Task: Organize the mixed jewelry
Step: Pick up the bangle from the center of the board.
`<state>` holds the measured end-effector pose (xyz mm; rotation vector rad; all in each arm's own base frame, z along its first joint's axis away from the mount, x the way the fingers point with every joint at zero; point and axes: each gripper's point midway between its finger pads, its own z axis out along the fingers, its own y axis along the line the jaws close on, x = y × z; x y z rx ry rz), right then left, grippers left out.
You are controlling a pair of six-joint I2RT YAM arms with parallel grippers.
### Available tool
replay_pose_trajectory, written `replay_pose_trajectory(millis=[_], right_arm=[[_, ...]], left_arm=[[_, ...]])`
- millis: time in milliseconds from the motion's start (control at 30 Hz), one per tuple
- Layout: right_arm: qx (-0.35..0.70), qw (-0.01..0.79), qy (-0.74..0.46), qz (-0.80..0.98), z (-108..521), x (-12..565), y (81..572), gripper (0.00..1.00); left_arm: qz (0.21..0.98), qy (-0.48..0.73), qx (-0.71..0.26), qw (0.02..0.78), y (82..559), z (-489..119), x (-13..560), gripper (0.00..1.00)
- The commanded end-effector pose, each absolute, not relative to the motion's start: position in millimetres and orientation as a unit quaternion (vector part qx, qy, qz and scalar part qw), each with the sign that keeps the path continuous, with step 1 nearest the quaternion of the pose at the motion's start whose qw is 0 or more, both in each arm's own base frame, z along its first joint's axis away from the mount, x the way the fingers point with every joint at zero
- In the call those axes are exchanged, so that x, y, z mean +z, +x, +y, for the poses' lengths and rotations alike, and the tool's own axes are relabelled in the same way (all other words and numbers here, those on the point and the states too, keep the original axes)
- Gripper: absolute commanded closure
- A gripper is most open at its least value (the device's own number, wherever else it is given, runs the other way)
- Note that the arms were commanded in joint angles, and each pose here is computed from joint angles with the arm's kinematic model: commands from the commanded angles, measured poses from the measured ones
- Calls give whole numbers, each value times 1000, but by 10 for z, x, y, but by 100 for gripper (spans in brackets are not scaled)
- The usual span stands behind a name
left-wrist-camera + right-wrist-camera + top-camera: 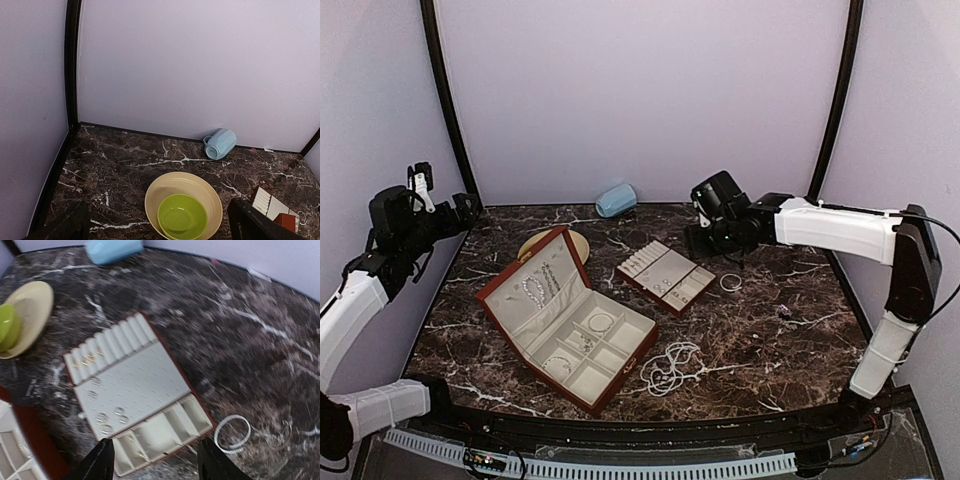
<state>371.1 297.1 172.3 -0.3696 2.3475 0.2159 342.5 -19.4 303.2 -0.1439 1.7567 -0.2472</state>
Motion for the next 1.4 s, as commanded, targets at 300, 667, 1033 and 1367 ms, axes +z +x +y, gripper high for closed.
replay_pose_trajectory(millis=[300, 667, 1033, 1367], right_arm=[[-50, 246, 47, 967, 1572, 740, 3854, 55], [-103, 226, 34, 968, 1518, 472, 4168, 66], [-75, 197, 36, 977, 1609, 223, 4138, 75], [-70, 183, 44, 980, 1545, 38, 4084, 97]], left_arm=[[762, -54, -91, 639, 3372, -125, 2953, 1], [761, -59, -83, 640, 3360, -92, 2954, 1], [758, -58, -84, 645, 3347, -94, 2989, 1], [752, -62, -74, 652, 3310, -57, 3029, 1]])
